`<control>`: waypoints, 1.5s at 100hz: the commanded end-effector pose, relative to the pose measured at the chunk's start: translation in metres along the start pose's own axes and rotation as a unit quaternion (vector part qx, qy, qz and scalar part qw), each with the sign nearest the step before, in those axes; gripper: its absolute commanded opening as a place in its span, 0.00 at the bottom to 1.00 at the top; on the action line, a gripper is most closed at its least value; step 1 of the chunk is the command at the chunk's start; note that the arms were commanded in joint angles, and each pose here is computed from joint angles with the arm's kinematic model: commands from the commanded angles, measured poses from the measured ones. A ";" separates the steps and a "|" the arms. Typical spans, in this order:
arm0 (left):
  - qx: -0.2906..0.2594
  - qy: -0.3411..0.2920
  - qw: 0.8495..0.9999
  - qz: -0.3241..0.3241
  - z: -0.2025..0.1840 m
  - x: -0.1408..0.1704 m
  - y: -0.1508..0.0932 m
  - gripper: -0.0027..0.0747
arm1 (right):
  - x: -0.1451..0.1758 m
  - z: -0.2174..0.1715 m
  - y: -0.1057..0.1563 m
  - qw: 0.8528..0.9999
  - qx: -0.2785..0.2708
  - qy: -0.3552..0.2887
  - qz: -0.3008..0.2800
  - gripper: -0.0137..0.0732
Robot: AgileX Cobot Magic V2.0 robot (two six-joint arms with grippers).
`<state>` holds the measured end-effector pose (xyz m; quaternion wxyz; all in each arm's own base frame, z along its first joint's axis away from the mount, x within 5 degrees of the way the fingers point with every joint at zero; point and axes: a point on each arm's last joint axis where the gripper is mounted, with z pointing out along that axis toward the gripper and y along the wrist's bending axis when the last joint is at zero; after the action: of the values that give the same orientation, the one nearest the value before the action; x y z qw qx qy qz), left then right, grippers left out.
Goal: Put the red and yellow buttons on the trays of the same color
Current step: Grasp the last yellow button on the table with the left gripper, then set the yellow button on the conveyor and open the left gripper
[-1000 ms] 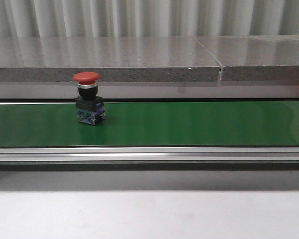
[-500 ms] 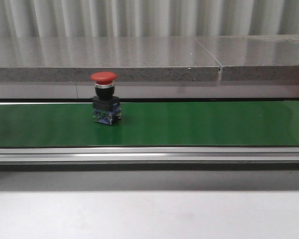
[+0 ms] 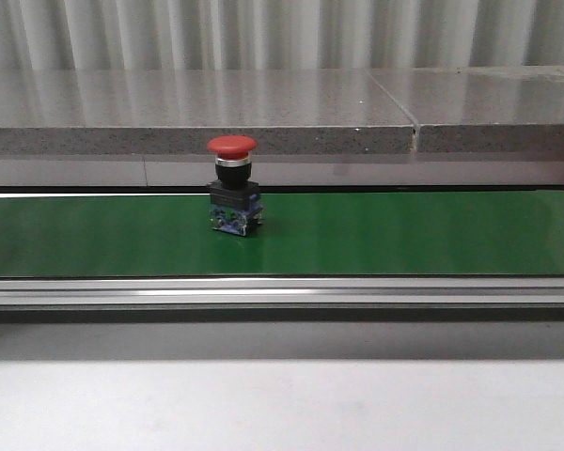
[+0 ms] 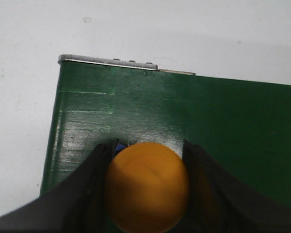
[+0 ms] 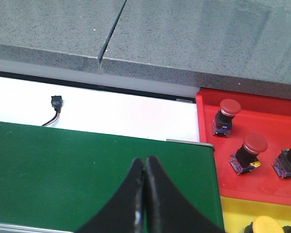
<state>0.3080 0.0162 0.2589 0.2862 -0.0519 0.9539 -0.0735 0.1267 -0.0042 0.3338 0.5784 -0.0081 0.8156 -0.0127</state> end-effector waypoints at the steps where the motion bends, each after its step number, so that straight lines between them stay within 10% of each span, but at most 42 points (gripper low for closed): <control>1: 0.007 -0.028 1.000 -0.003 -0.008 -0.009 -0.004 0.04 | -0.014 -0.005 -0.001 0.999 0.007 -0.051 -0.001 0.08; 36: 0.012 -0.015 1.000 -0.002 -0.011 -0.009 -0.006 0.79 | -0.014 -0.005 -0.001 0.999 0.007 -0.051 -0.001 0.08; 96: 0.057 -0.162 0.983 0.060 -0.103 -0.004 -0.029 0.79 | -0.014 -0.005 -0.001 0.999 0.007 -0.051 -0.001 0.08; 150: 0.076 -0.295 0.944 0.126 -0.167 0.094 -0.043 0.73 | -0.014 -0.005 -0.001 0.999 0.007 -0.051 -0.001 0.08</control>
<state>0.1498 -0.0210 0.3429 0.5163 0.0833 0.8477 -0.0884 0.1267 -0.0042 0.3338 0.5784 -0.0081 0.8156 -0.0127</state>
